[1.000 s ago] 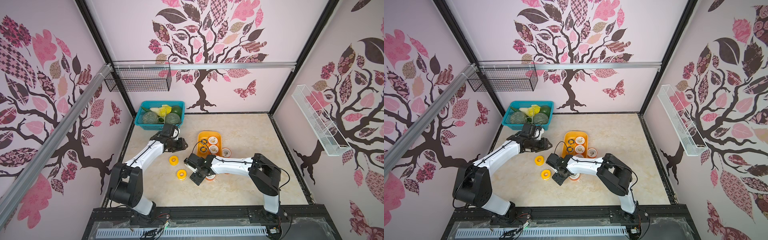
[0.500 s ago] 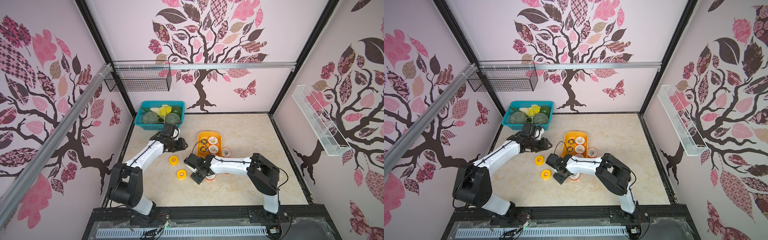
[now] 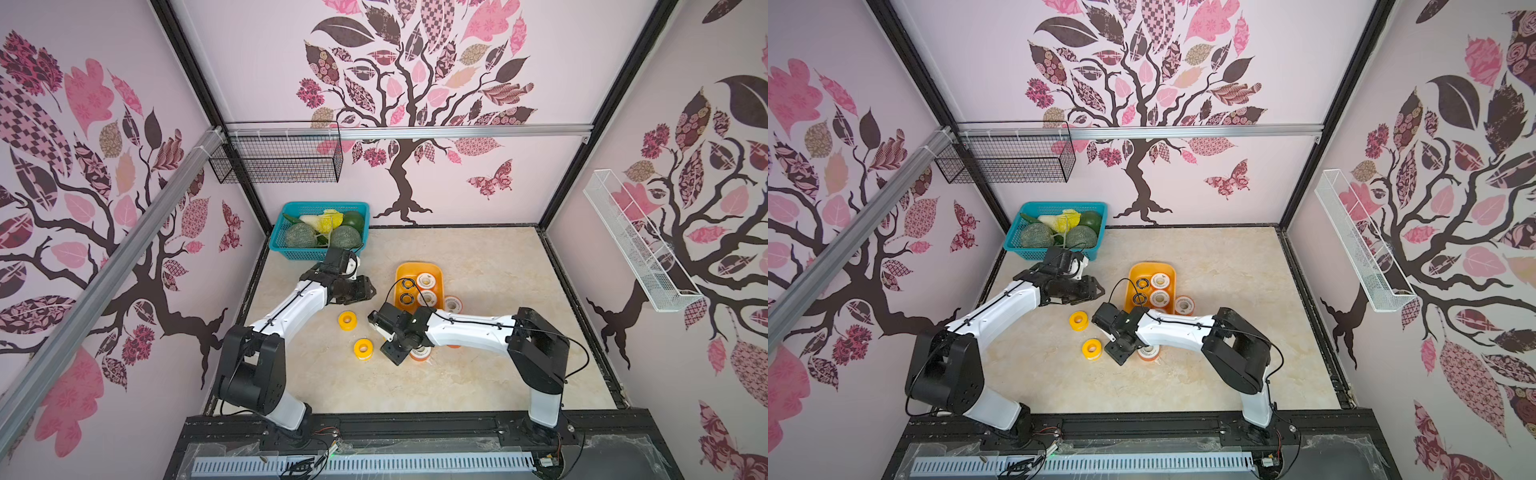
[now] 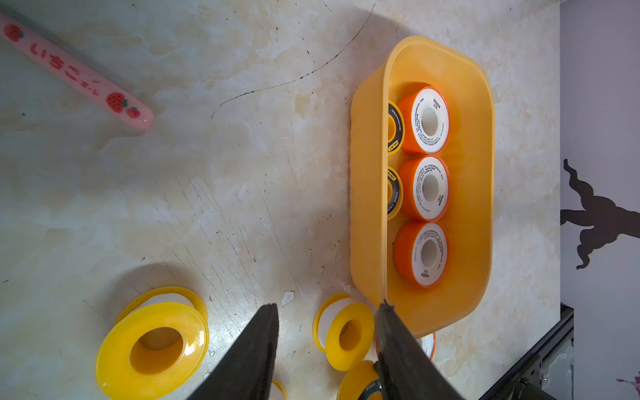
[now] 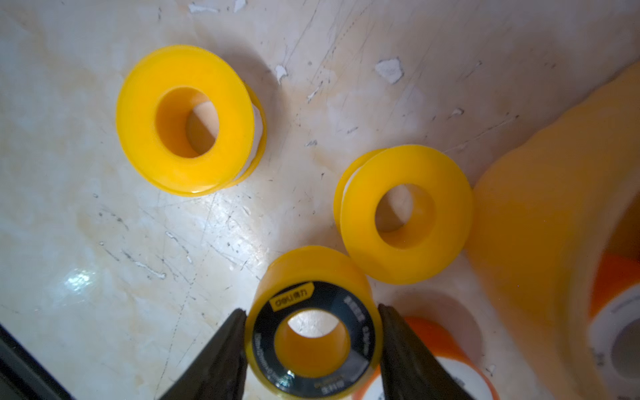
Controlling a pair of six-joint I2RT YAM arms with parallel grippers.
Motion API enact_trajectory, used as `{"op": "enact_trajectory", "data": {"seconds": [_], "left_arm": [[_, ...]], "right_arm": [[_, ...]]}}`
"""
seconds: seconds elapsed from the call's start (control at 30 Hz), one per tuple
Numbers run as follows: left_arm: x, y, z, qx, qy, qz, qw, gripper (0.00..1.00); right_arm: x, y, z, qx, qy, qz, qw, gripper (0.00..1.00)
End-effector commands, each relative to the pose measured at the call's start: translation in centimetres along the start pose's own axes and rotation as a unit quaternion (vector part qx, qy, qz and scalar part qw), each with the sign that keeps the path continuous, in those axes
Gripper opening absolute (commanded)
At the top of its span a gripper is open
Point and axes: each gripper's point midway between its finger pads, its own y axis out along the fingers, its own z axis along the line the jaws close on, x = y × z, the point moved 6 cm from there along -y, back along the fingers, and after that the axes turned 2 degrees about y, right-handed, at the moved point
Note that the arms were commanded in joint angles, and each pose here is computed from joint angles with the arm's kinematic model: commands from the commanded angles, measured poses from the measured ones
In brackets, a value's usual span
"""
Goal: Put the sealing tape into the storage box
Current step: Pick up the sealing tape at the center of the board, then place the sealing tape in the storage box.
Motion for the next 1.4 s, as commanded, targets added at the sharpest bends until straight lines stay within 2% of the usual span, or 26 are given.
{"op": "enact_trajectory", "data": {"seconds": [0.0, 0.27, 0.43, 0.63, 0.8, 1.07, 1.2, 1.27, 1.37], "left_arm": [[0.3, -0.4, -0.3, -0.011, 0.007, -0.003, 1.000, 0.51], [0.7, 0.4, -1.2, -0.036, 0.010, 0.008, 0.999, 0.51], [0.7, 2.2, -2.5, -0.051, 0.016, 0.023, 0.998, 0.51], [0.5, 5.0, -3.7, -0.081, 0.012, 0.043, 0.996, 0.45], [-0.1, 6.8, -4.2, -0.095, 0.010, 0.065, 0.993, 0.32], [-0.7, 7.8, -3.9, -0.097, 0.006, 0.077, 0.992, 0.30], [-0.7, 8.2, -3.8, -0.097, 0.004, 0.080, 0.992, 0.27], [-0.7, 8.4, -3.7, -0.093, 0.002, 0.081, 0.992, 0.22], [-0.8, 8.5, -3.5, -0.090, 0.001, 0.083, 0.992, 0.22]], "right_arm": [[1.8, -3.5, -0.9, 0.021, 0.028, -0.041, 0.999, 0.59], [2.9, -8.0, -5.1, 0.053, 0.097, -0.079, 0.991, 0.59], [3.5, -8.9, -8.0, 0.048, 0.136, -0.084, 0.986, 0.59], [4.1, -7.6, -11.4, 0.022, 0.180, -0.065, 0.981, 0.59], [4.4, -5.8, -12.1, 0.011, 0.187, -0.043, 0.981, 0.59], [4.4, -3.5, -12.5, 0.002, 0.191, -0.022, 0.981, 0.58], [4.6, -2.7, -12.6, 0.002, 0.194, -0.018, 0.981, 0.58], [4.7, -2.5, -12.7, -0.002, 0.196, -0.017, 0.980, 0.58], [4.7, -2.2, -12.7, -0.002, 0.197, -0.016, 0.980, 0.58]]}}
